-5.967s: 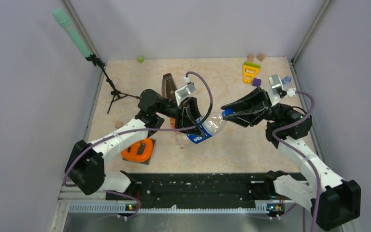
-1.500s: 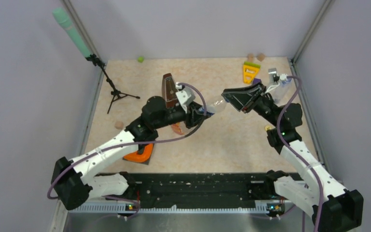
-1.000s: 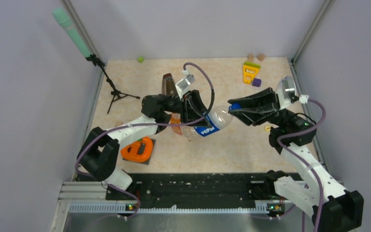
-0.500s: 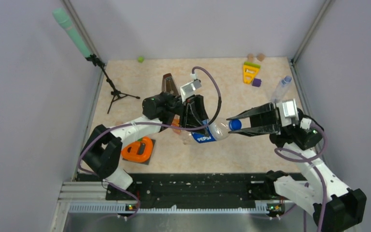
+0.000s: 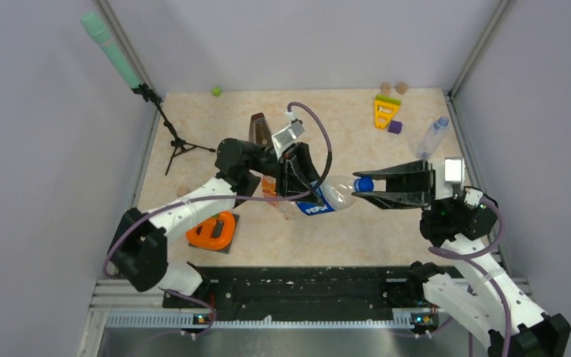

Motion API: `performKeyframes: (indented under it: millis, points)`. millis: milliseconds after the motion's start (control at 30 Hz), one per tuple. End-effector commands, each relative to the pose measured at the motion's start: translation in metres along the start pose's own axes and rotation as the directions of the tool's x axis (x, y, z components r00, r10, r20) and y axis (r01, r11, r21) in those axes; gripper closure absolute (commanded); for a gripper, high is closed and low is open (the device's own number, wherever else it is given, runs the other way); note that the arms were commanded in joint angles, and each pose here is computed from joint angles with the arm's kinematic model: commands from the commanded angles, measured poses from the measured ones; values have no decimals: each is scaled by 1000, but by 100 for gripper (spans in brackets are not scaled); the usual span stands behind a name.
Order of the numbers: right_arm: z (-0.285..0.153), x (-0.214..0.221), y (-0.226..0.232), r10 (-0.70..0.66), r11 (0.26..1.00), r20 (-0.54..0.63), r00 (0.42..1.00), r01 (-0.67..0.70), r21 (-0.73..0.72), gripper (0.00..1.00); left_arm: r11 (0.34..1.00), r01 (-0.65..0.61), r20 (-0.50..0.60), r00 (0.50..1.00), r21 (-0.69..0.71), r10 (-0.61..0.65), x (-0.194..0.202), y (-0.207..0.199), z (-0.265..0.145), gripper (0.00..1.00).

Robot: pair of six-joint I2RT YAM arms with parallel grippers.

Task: Unscrew the bottle caps
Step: Unscrew the bottle cap from the plastic bottle, then place the plastic bottle at the center of the board.

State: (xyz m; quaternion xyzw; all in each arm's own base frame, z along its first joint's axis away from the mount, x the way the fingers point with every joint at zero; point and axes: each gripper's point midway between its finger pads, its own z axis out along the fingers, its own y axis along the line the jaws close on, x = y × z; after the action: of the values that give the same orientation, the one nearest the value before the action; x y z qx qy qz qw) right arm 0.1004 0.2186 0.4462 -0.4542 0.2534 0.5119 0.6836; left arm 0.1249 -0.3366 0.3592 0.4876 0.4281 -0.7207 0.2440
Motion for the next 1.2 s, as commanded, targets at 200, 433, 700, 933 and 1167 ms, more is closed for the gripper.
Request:
performKeyframes:
  millis: [200, 433, 700, 933, 1167]
  points:
    - [-9, -15, -58, 40, 932, 114, 993, -78, 353, 16, 898, -213, 5, 973, -385, 232, -20, 29, -17, 100]
    - [-34, 10, -102, 129, 788, 130, 983, -181, 589, 19, 756, -171, -4, 976, -632, 217, -17, 69, -42, 100]
    - [-146, 76, -144, 300, 181, 95, 949, -154, 971, 20, 454, -101, 26, 964, -885, 265, 3, 105, -102, 100]
    - [-209, 114, -130, 465, -107, 15, 885, 39, 994, 21, 559, -197, 26, 931, -805, 365, 21, 108, -60, 100]
    - [-257, 135, -106, 666, -264, -59, 743, 310, 913, 22, 544, -201, 83, 888, -815, 452, 36, 143, -46, 100]
